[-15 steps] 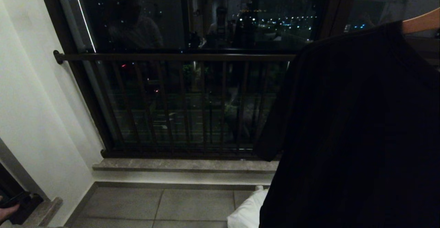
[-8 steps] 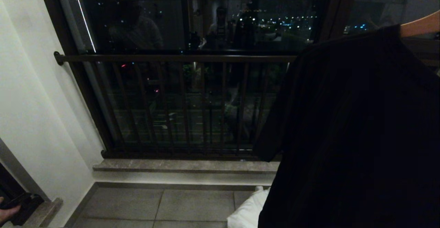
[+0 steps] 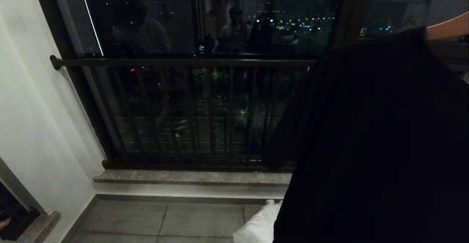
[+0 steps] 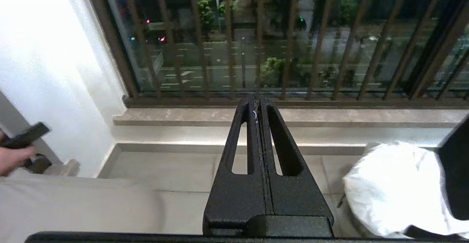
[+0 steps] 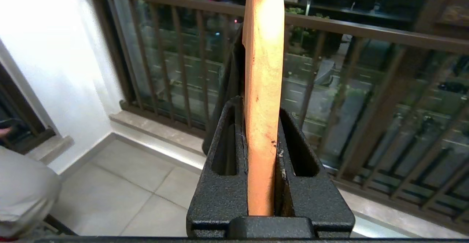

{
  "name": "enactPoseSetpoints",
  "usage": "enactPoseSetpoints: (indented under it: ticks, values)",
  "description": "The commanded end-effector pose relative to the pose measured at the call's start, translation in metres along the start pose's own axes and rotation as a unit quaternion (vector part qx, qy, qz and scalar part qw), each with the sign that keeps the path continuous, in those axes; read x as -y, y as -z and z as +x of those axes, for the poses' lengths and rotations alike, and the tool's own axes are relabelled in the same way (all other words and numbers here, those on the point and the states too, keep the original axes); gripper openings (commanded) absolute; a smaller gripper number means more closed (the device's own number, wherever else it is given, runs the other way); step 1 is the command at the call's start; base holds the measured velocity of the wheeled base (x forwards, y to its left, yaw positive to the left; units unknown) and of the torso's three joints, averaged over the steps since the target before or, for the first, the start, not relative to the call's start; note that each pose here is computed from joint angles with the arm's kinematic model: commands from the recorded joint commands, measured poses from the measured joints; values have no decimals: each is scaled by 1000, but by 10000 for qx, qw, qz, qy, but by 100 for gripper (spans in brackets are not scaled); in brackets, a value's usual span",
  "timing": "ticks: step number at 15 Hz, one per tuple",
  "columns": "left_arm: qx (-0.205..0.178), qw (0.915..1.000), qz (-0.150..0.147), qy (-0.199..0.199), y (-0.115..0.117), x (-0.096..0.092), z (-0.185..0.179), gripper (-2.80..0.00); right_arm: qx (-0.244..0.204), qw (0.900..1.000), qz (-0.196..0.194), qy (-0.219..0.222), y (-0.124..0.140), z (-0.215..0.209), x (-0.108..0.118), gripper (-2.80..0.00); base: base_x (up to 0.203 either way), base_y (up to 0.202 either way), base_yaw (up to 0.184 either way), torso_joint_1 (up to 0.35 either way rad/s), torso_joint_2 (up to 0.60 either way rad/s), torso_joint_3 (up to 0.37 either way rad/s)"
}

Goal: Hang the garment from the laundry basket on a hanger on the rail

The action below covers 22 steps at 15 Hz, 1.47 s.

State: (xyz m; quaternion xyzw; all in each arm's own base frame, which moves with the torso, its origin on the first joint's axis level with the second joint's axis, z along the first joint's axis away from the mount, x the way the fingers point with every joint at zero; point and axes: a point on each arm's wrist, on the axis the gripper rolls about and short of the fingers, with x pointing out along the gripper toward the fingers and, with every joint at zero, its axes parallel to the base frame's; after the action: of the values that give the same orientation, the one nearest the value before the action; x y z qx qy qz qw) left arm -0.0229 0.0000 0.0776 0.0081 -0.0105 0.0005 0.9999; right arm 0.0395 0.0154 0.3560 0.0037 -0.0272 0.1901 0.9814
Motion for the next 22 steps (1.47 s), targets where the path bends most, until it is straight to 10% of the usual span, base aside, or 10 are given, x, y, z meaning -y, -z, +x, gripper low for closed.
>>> enactPoseSetpoints:
  ticks: [1, 22]
  values:
    - [-36, 10000, -4, -3, 2, 0, 1, -280, 9, 10000, 1, -4, 0, 0, 0, -280, 0, -196, -2, 3, 2, 3]
    - [-36, 10000, -27, -3, 2, 0, 1, -280, -633, 9923, 50, 1061, 7, 59, 24, -280, 0, -193, 2, 2, 2, 2]
